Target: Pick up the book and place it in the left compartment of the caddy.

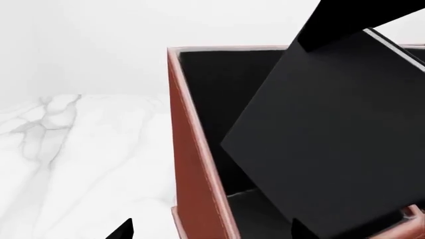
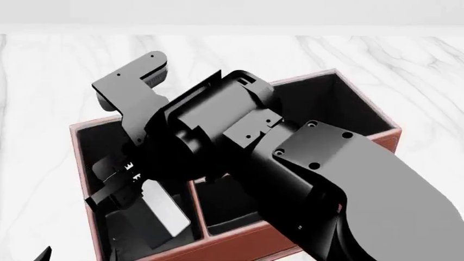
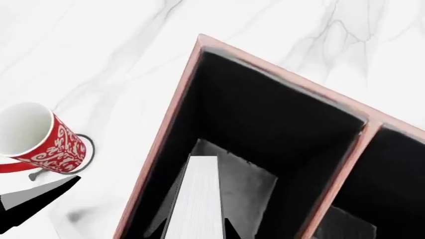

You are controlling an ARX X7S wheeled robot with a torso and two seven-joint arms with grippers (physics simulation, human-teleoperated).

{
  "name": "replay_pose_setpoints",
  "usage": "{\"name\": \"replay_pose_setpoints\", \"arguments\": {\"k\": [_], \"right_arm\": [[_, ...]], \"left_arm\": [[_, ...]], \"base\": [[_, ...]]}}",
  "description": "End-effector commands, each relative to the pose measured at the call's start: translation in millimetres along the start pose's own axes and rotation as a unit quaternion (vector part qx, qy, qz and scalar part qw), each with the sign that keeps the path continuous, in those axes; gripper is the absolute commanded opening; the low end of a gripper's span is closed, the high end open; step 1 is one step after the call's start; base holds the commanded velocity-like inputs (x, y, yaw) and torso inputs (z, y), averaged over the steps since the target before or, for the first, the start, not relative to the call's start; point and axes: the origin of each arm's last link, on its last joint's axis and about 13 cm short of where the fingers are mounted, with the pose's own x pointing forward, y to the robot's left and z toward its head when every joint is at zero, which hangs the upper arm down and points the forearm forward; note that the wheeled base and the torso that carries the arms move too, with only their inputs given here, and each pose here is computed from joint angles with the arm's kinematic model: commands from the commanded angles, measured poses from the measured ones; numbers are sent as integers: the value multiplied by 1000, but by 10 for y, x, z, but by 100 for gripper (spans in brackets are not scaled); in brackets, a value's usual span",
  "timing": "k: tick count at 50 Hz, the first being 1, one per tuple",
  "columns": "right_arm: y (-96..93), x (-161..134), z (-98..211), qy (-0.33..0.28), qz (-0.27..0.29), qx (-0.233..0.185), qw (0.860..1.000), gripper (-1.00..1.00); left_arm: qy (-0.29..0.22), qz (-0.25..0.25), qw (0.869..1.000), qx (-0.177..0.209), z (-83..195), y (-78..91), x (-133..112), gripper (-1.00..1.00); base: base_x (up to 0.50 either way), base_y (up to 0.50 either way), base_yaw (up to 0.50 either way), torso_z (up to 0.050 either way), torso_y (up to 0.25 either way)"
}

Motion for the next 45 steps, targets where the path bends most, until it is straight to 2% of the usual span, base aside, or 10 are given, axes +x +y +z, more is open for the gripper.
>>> {"name": "replay_pose_setpoints", "arguments": {"k": [1, 31, 39, 40, 45], "right_arm": [[-48, 26, -7, -13, -6, -3, 1000, -100], [-139, 136, -149, -7, -34, 22, 999, -100], [-140, 156, -176, -5, -24, 26, 999, -100], [-135, 168, -189, -3, -23, 23, 999, 100], [-131, 161, -178, -4, -22, 23, 999, 100]], "left_arm": [[0, -1, 1000, 0, -2, -3, 0, 100], [-2, -4, 1000, -1, 11, -3, -13, 100], [-2, -4, 1000, 0, 9, -3, -14, 100], [-2, -4, 1000, 0, 9, -4, -14, 100], [-2, -4, 1000, 0, 8, -4, -14, 100]], "base": [[0, 0, 0, 0, 10], [0, 0, 0, 0, 1], [0, 0, 0, 0, 0], [0, 0, 0, 0, 0], [0, 0, 0, 0, 0]]}}
